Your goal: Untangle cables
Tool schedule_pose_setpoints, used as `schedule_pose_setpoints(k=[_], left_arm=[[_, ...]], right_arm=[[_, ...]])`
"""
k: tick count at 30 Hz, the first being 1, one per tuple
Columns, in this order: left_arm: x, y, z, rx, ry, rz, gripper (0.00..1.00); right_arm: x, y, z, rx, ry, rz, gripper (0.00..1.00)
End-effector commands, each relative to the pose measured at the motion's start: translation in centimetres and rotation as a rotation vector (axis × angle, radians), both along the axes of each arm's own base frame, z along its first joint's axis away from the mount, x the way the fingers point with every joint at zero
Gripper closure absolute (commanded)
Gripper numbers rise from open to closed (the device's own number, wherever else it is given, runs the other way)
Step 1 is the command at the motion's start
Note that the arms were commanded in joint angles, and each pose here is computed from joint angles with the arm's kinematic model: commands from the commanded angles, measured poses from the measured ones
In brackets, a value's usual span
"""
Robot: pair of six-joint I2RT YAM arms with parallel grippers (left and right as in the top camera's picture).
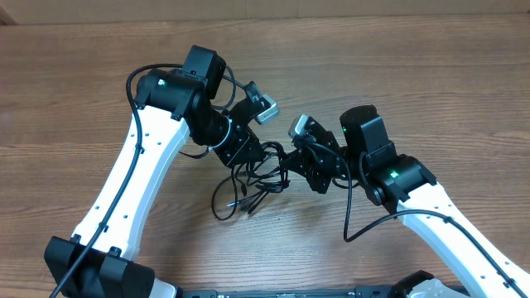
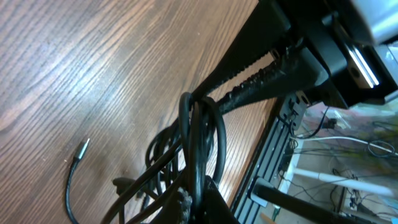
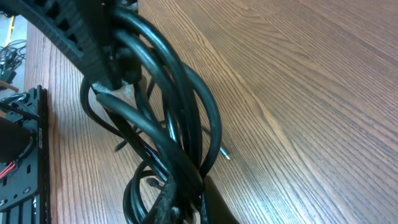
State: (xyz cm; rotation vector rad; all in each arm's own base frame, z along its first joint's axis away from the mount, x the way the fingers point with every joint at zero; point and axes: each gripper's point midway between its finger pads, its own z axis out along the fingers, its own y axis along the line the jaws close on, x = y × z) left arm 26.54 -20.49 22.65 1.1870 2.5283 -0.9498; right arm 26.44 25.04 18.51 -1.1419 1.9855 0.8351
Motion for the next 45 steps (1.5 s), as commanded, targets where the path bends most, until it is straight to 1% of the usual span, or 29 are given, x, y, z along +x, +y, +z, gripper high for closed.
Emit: schedule_pose_setpoints(k=[1, 5, 9, 16, 18, 21, 29, 36, 41, 43, 45], left_arm=[[0.5, -0.2, 0.9, -0.004, -0.009, 0.06, 0.96], [1.4, 0.3, 0.5, 0.043, -0.001, 0.137, 0.96], [2.2, 1.1, -0.1, 0.102, 0.024, 0.244, 0.96], [3.9, 3.9, -1.4, 0.26, 0.096, 0.574, 0.96], [4.1, 4.4, -1.5, 0.281, 0.122, 0.661, 0.96], [4.3, 4.6, -1.6, 0.288, 0.147, 0.734, 0.96], [4.5, 4.5, -1.5, 0.278, 0.154, 0.751, 0.96], [4.2, 4.5, -1.6, 0.292, 0.111, 0.661, 0.96], [4.0, 4.5, -1.6, 0.296, 0.075, 0.581, 0.96], [3.9, 4.5, -1.7, 0.3, 0.067, 0.561, 0.96], [3.8, 4.5, -1.7, 0.301, 0.064, 0.553, 0.96]], right_arm=[[-0.5, 0.2, 1.0, 0.024, -0.015, 0.021, 0.96], [-0.4, 0.0, 0.8, 0.026, 0.048, -0.032, 0.96], [0.3, -0.6, 0.3, 0.017, 0.108, -0.13, 0.96], [0.6, -0.7, 0.2, 0.021, 0.136, -0.17, 0.96], [0.9, -0.9, 0.1, 0.018, 0.148, -0.205, 0.96], [1.8, -1.6, -0.2, 0.012, 0.179, -0.303, 0.96], [4.4, -4.8, -1.4, -0.001, 0.281, -0.654, 0.96], [5.0, -6.7, -2.1, -0.014, 0.322, -0.802, 0.96], [4.5, -6.9, -2.7, -0.04, 0.346, -0.806, 0.96], [4.2, -7.1, -3.0, -0.041, 0.374, -0.825, 0.96], [4.1, -7.7, -3.4, -0.033, 0.43, -0.902, 0.96]])
